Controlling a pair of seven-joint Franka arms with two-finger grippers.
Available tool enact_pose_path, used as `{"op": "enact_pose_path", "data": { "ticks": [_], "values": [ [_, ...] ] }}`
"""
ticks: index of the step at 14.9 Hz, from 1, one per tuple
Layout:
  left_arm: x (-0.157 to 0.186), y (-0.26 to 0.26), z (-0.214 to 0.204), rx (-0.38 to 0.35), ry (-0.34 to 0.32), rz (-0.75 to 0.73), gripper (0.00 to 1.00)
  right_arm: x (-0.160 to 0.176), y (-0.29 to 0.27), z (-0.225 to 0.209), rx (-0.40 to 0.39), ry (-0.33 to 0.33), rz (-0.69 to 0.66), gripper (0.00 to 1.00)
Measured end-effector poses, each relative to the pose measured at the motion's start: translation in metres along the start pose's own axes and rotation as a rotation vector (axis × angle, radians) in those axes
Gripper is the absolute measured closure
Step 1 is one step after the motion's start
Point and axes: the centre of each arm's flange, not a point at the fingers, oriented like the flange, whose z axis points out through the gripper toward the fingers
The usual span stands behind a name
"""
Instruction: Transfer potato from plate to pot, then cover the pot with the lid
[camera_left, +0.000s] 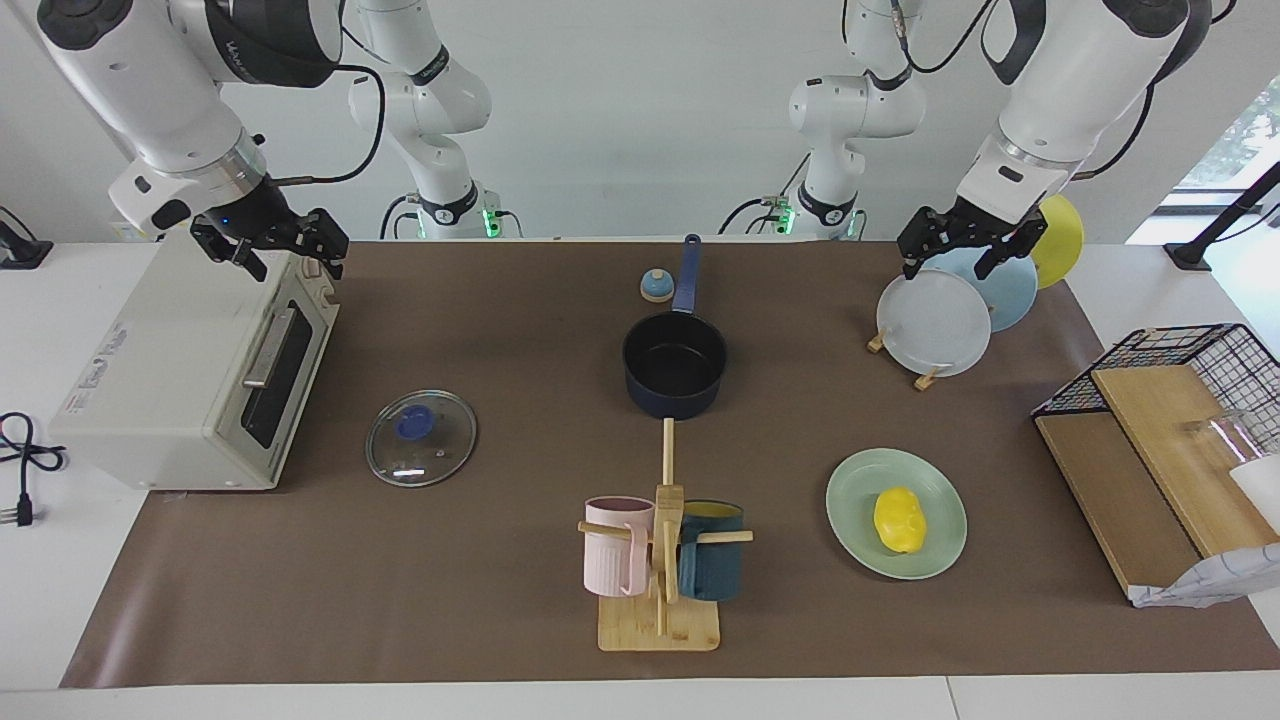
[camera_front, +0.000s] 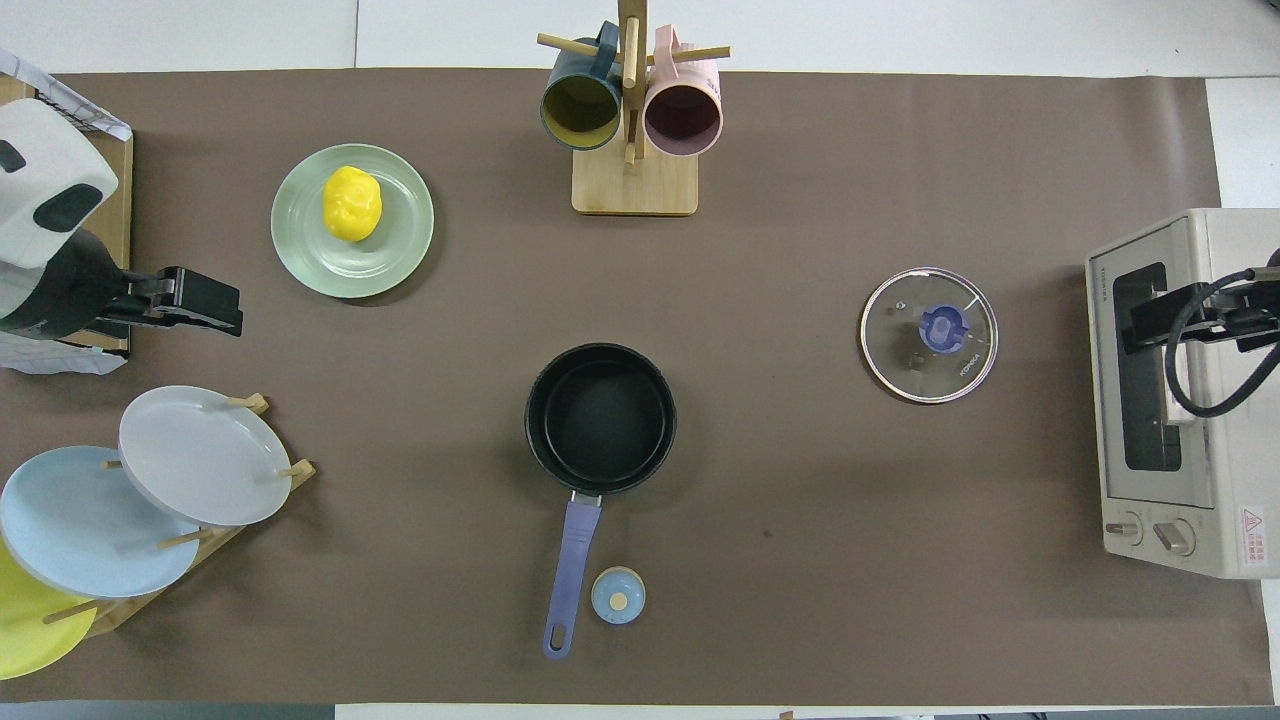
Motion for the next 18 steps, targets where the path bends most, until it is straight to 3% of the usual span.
{"op": "enact_pose_path", "data": {
  "ticks": [5,14,16,18],
  "values": [
    [0.03,0.001,0.032,-0.006,0.015,-0.002,0.0,0.0,0.0,0.0,0.0,-0.002,0.001,0.0],
    [0.133,0.003,0.162,-0.036,0.086,-0.018,0.0,-0.001,-0.001,0.001,0.002,-0.009,-0.009,0.0],
    [0.145,0.002,0.185,-0.036,0.1,-0.02,0.0,0.004,-0.01,0.004,0.009,0.019,-0.041,0.0],
    [0.155,0.0,0.208,-0.028,0.113,-0.018,0.0,0.013,-0.032,0.021,0.006,0.088,-0.084,0.0]
  ]
}}
